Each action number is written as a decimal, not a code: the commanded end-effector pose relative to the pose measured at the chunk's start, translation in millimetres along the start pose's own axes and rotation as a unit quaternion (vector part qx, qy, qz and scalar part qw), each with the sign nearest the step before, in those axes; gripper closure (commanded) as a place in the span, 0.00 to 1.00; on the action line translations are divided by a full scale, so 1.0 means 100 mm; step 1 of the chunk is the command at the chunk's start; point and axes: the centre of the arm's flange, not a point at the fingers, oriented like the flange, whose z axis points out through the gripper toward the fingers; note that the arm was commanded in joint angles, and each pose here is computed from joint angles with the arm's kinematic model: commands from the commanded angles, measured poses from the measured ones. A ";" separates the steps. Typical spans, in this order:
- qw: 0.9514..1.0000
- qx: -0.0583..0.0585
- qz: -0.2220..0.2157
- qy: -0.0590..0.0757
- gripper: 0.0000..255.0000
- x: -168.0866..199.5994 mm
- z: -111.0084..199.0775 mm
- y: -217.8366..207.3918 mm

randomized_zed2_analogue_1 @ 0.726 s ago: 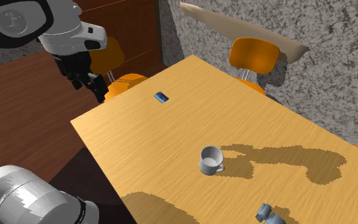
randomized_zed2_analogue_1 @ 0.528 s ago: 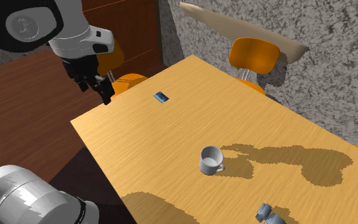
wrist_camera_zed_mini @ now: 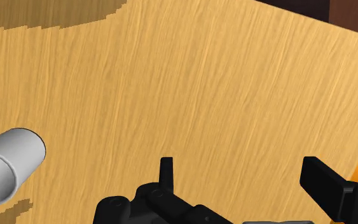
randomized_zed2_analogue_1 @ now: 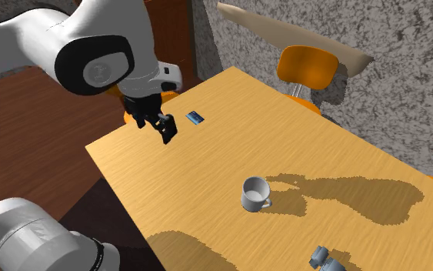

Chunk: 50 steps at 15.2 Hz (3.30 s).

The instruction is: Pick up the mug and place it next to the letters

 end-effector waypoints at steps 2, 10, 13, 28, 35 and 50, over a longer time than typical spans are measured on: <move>1.000 -0.008 0.010 0.000 0.00 0.15 0.20 0.24; 0.999 -0.028 0.038 0.000 0.00 0.53 0.73 1.01; 0.998 -0.036 0.048 0.000 0.00 0.67 0.92 1.31; 0.995 -0.062 0.084 0.000 0.00 1.08 1.75 2.42; 0.995 -0.062 0.084 0.000 0.00 1.08 1.94 2.44; 0.995 -0.062 0.084 0.000 1.00 1.08 1.89 2.44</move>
